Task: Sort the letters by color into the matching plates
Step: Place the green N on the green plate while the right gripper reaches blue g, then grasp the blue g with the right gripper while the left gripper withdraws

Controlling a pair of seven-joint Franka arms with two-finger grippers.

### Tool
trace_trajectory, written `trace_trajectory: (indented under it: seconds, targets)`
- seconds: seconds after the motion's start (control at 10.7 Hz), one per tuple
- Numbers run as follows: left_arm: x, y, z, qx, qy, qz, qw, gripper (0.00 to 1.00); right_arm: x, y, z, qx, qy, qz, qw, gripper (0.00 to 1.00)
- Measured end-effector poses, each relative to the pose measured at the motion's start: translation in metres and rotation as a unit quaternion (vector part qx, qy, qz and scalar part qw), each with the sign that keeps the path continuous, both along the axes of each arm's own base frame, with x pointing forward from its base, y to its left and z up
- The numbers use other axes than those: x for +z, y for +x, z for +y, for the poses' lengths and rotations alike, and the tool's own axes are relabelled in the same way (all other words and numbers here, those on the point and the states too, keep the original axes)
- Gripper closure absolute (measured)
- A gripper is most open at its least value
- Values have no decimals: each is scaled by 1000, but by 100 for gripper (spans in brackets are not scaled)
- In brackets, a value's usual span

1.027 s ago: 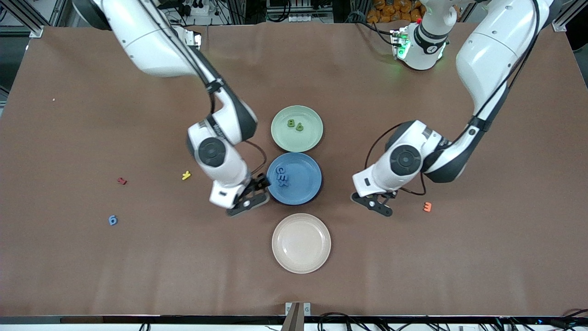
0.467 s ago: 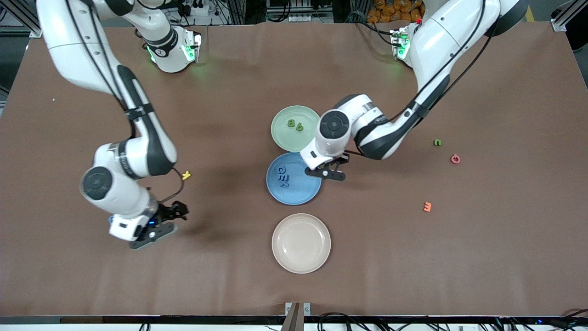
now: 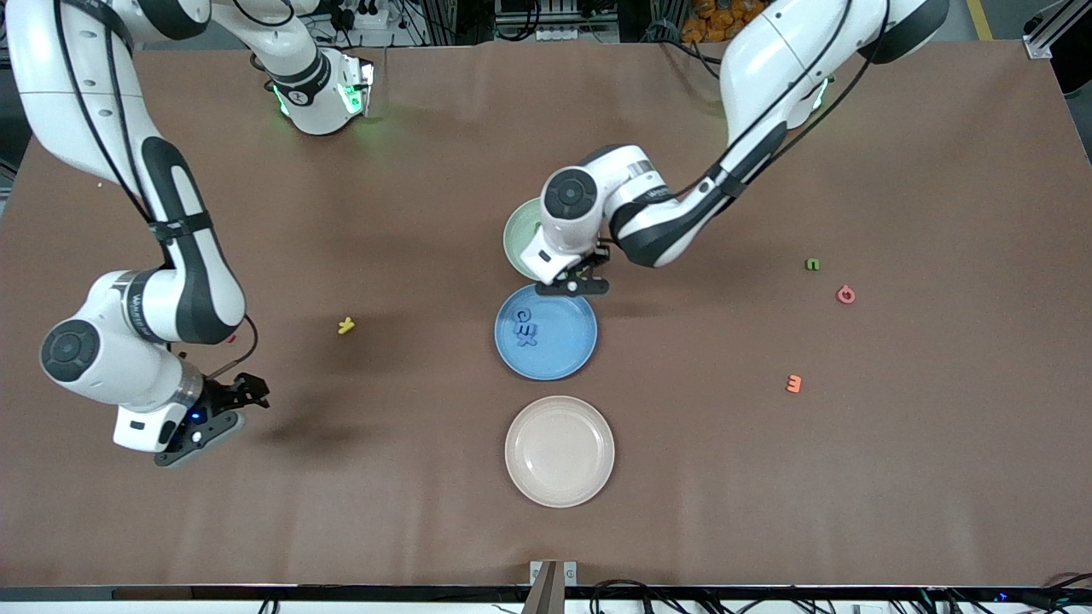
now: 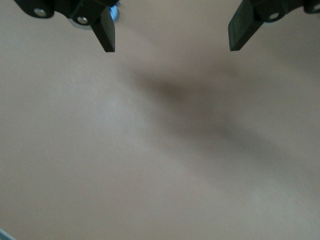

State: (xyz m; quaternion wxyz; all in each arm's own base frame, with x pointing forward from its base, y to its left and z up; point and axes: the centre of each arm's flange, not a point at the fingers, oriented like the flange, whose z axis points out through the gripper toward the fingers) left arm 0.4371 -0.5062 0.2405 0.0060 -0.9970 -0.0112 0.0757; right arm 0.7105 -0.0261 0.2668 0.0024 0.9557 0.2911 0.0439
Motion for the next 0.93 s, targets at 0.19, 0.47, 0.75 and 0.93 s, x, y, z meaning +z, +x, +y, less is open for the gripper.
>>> trace_trajectory:
  seconds: [0.19,0.47,0.75,0.93]
  targets:
    - [0,-26,-21,26,1,13,1000,67,-14,-10,-37,5,-1,15,1000,0]
    - [-6,-40,-30,36,8,19,999,67,-34,-25,-83,-5,1,33,999,0]
    - [-23,-42,-29,38,13,32,999,67,-51,-28,-94,-27,17,37,999,0]
    - [-27,-44,-30,37,13,35,999,63,-61,-29,-94,-51,42,35,997,0]
